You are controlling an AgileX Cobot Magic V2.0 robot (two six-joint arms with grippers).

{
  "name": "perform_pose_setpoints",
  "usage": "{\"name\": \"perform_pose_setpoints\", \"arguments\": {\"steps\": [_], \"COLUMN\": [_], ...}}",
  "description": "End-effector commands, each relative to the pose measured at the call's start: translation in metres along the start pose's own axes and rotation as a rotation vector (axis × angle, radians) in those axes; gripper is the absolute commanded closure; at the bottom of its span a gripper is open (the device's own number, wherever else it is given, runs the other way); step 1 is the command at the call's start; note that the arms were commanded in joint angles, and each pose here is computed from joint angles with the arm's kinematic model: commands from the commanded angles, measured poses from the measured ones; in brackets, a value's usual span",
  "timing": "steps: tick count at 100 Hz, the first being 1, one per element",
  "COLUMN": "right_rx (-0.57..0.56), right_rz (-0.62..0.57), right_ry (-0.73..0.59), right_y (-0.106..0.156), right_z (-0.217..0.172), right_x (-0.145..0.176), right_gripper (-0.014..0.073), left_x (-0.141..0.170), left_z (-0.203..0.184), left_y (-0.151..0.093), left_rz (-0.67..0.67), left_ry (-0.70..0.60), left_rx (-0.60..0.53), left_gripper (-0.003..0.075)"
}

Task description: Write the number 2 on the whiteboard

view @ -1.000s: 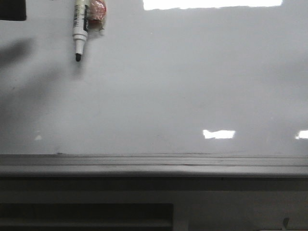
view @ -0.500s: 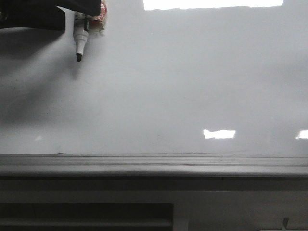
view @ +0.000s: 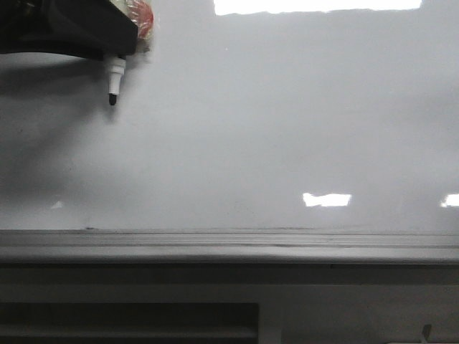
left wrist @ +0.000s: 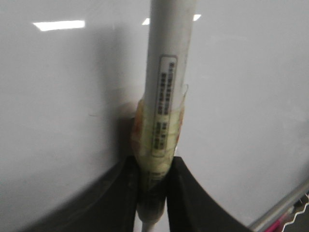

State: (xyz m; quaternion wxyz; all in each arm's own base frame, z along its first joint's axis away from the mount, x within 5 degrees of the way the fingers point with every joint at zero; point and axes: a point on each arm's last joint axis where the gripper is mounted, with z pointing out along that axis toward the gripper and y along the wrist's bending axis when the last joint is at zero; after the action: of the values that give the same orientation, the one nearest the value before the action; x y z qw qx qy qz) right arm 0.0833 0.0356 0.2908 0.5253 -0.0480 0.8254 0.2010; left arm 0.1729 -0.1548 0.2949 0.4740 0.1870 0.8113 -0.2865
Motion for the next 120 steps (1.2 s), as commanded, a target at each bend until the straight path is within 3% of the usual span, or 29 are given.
{"name": "perform_pose_setpoints", "arguments": {"steps": [1,28,39,57,87,120], "right_rx": [-0.040,-0.405,-0.561,-0.715,-0.810,-0.836], "right_rz": [-0.008,-0.132,-0.150,-0.189,-0.310,-0.321], "right_ry": [-0.059,0.118,0.206,0.351,0.450,0.481], "right_y": [0.007,0.041,0.052,0.061,0.089,0.095], "right_z": [-0.004,0.010,0.022,0.040,0.077,0.091], "right_x": [-0.018,-0.048,-0.064,-0.091,-0.105,-0.111], "right_gripper": [0.0160,0.0160,0.0160,0.0160,0.0160,0.0160], "left_x": [-0.015,-0.001,-0.002,-0.007,-0.014,-0.022], "left_z": [-0.017,-0.034,-0.038,-0.039,-0.016,0.000], "left_y": [-0.007,-0.024,-0.029,-0.035,-0.057,-0.064], "left_rz": [0.076,0.311,0.376,0.458,0.552,0.592], "left_ry": [-0.063,0.153,0.187,0.228,0.289,0.319], "left_rx": [0.030,0.215,0.261,0.325,0.418,0.436], "left_gripper": [0.0741,0.0741,0.0741,0.0741,0.0741,0.0741]}}
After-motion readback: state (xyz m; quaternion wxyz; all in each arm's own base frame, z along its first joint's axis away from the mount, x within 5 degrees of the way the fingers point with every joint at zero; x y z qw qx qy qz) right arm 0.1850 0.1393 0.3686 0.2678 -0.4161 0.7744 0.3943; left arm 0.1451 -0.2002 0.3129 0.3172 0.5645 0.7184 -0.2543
